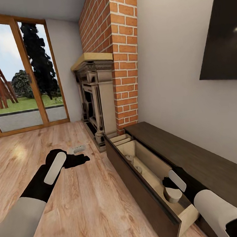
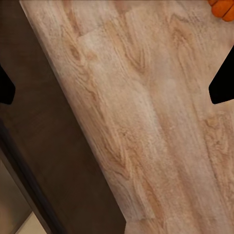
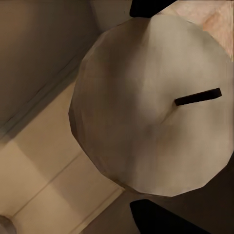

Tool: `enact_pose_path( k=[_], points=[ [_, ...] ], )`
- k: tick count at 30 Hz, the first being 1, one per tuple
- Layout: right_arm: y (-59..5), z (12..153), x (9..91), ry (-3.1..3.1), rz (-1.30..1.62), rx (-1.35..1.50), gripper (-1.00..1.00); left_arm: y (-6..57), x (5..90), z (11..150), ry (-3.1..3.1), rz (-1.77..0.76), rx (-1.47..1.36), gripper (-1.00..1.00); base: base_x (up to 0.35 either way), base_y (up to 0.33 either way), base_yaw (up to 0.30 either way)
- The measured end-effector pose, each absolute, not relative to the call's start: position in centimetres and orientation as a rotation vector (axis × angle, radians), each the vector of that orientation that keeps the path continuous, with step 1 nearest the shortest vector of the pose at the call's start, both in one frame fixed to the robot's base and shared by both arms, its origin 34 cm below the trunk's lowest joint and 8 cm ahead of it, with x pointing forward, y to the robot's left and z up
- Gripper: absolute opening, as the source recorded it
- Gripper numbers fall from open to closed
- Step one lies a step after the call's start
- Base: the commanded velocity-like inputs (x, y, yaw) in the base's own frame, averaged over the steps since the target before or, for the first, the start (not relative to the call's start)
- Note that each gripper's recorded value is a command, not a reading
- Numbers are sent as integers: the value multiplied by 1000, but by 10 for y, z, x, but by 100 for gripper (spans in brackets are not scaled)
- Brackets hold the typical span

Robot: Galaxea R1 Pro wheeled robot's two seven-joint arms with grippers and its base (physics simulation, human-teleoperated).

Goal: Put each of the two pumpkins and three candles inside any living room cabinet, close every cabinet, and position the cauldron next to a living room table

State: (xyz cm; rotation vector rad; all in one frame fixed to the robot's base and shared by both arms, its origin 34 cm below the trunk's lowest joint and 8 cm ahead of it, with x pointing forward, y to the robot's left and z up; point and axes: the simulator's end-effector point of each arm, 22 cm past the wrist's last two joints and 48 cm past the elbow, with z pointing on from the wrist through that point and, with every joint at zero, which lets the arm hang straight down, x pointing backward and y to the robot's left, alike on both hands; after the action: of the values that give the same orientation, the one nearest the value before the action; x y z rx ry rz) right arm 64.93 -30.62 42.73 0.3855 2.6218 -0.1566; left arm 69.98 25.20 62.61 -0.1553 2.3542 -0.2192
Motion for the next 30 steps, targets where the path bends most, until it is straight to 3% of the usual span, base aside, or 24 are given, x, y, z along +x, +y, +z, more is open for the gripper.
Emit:
enact_pose_path(
  k=[30],
  points=[
    [-311, 396, 646, 2641, -178, 420, -100, 252, 705, 598, 2397, -215, -159, 100, 0, 0, 0]
  ],
)
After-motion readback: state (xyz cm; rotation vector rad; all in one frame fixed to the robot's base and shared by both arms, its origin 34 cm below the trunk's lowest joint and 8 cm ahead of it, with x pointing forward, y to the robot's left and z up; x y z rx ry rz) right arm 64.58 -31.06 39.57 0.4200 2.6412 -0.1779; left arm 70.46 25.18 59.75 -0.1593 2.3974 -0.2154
